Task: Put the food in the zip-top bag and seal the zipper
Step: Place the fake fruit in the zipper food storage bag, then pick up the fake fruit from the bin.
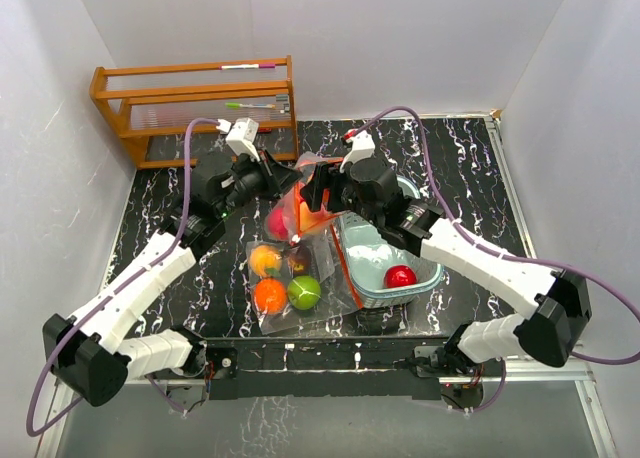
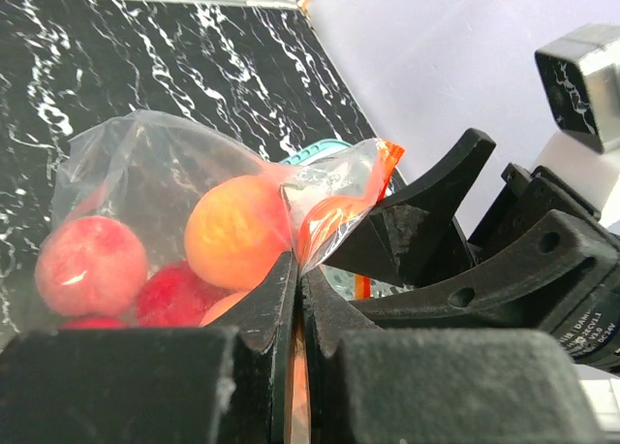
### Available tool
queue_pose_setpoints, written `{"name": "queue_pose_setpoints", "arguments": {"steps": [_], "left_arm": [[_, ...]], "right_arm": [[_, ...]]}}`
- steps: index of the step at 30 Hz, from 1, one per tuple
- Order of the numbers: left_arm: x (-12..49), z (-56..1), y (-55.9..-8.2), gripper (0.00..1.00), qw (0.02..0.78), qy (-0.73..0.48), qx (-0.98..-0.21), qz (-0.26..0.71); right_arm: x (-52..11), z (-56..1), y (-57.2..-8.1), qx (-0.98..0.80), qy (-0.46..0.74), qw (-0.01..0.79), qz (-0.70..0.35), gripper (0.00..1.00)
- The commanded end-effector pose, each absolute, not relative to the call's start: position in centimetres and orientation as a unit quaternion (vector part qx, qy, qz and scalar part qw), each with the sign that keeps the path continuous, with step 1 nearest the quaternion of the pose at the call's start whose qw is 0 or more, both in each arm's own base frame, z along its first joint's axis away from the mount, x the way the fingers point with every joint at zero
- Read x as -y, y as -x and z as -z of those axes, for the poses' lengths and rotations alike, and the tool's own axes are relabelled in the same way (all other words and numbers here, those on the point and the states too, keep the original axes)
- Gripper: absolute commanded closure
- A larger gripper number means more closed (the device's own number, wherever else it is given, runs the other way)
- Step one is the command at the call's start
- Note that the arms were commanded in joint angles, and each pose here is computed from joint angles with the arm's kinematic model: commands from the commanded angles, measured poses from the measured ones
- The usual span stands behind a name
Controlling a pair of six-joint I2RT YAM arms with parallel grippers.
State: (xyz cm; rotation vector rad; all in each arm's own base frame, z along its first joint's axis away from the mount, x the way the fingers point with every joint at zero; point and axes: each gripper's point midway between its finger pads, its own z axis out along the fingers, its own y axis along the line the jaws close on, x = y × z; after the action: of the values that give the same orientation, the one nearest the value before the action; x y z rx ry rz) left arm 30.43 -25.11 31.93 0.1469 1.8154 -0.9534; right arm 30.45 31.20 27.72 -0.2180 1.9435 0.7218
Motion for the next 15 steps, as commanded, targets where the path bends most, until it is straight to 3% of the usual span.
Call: {"name": "queue_pose_setpoints", "arguments": {"steps": [1,10,15], "left_arm": [[26.9,-35.0,-29.5,1.00,0.505,-0.078,-0.725,0.463],[24.6,-34.0,-30.5,1.00,0.539,-0.082,-0.746,0.383],[23.4,-33.0,-30.7,1.00,0.549,-0.081,-0.757,0.345]], "right_arm": [[-31.9,-31.9,-31.8,-0.770,0.068,0.549,-0.319,0.30],[-31.3,-35.1,-30.0,-0.759,0.092,0.550,-0.337,0.23],[-27.6,-34.2,-27.4,-0.795,0.092,0.522,-0.296,0.09]]}}
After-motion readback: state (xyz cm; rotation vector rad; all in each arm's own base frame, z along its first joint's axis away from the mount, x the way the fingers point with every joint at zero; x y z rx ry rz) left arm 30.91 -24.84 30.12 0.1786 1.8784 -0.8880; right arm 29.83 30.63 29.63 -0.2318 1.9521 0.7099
